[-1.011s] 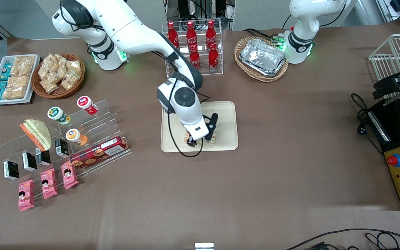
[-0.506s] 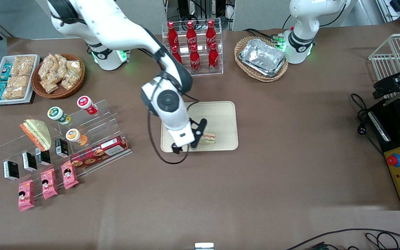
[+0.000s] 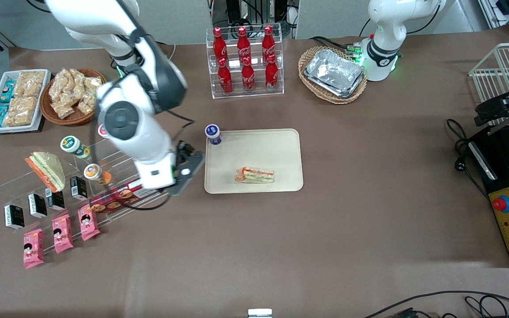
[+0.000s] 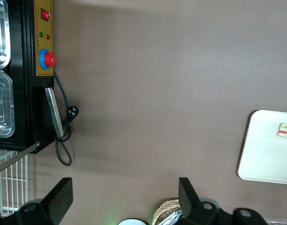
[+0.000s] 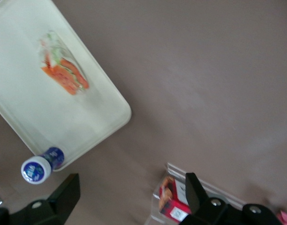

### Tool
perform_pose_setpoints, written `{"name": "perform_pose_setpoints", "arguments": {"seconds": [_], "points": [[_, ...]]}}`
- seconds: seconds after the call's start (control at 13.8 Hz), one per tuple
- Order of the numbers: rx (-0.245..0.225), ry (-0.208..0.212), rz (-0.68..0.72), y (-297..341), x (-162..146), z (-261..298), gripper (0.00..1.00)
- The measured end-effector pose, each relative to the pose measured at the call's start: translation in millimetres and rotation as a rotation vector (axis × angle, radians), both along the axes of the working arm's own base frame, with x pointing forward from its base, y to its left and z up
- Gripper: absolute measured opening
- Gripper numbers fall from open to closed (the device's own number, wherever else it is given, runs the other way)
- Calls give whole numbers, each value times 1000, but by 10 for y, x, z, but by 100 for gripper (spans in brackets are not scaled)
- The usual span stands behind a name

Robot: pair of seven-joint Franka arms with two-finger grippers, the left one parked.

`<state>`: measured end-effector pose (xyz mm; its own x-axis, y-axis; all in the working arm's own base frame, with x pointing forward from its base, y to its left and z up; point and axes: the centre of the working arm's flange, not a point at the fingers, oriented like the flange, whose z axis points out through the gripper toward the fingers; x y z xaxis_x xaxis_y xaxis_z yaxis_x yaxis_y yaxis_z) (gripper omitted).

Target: Place sandwich on tray

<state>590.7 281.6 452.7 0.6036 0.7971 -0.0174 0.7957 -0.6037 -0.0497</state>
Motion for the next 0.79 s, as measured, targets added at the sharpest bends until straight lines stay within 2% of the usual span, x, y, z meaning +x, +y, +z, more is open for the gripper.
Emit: {"name": "perform_pose_setpoints", "arguments": {"seconds": [0.14,0.36,0.79], "points": [[4,-1,-76,-497,121,210,100],[21,-32,-198,-1296,232,598,100],[19,-46,-382,-2478,185,1026,100]]}}
